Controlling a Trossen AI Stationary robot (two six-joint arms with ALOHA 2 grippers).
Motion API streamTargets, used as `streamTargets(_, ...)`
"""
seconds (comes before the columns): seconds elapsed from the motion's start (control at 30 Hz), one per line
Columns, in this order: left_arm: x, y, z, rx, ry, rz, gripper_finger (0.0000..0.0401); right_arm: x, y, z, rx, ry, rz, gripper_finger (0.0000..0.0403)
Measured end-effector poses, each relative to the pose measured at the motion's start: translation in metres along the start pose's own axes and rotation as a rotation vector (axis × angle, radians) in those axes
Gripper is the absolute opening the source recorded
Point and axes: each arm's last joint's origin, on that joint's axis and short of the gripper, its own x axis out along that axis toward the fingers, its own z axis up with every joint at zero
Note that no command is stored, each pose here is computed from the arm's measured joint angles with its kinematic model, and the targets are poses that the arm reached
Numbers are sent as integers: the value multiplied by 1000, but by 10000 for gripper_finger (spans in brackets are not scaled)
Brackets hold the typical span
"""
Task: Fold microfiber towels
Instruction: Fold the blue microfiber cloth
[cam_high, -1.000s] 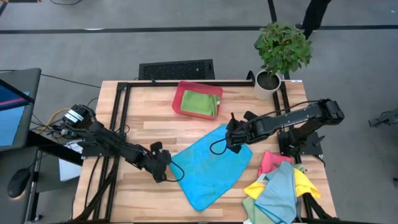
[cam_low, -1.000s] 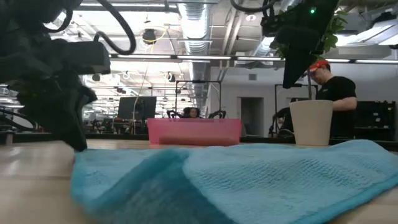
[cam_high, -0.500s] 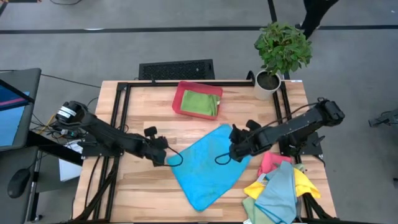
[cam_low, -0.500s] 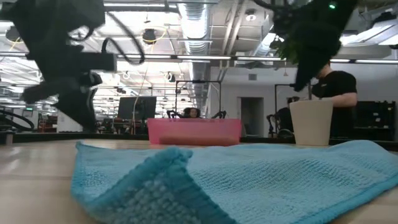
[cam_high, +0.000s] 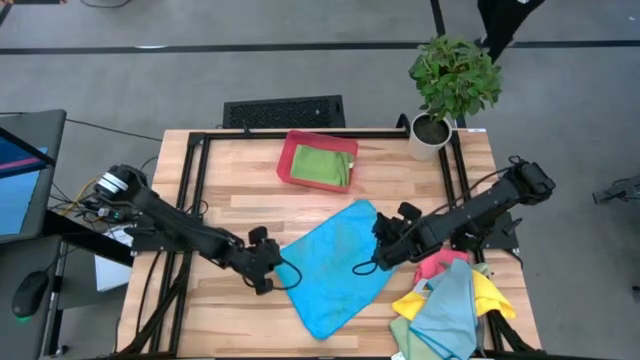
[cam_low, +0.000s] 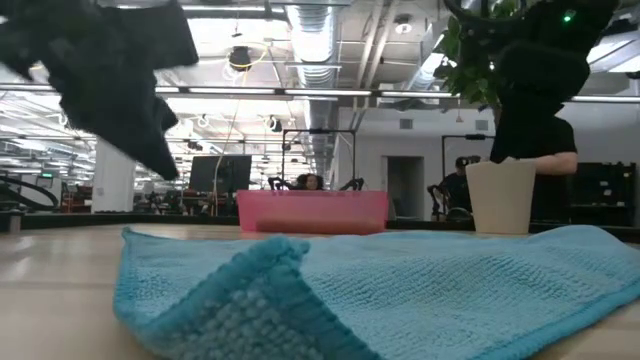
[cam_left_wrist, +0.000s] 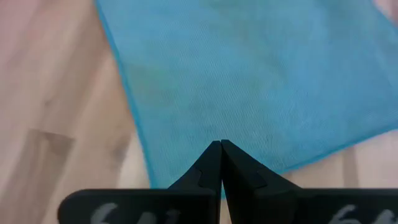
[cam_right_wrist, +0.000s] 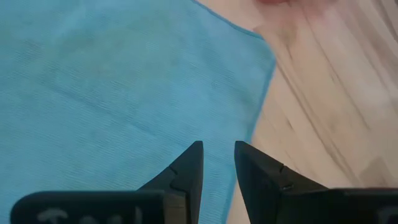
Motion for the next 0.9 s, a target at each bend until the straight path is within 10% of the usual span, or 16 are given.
streamTargets(0.63,21,32,-12,111,282,245,0,0,3,2,41,-22,30,118)
streamTargets(0.9,-7,29,14,47,133,181,0,-4,8,-3,8,-29,44,118)
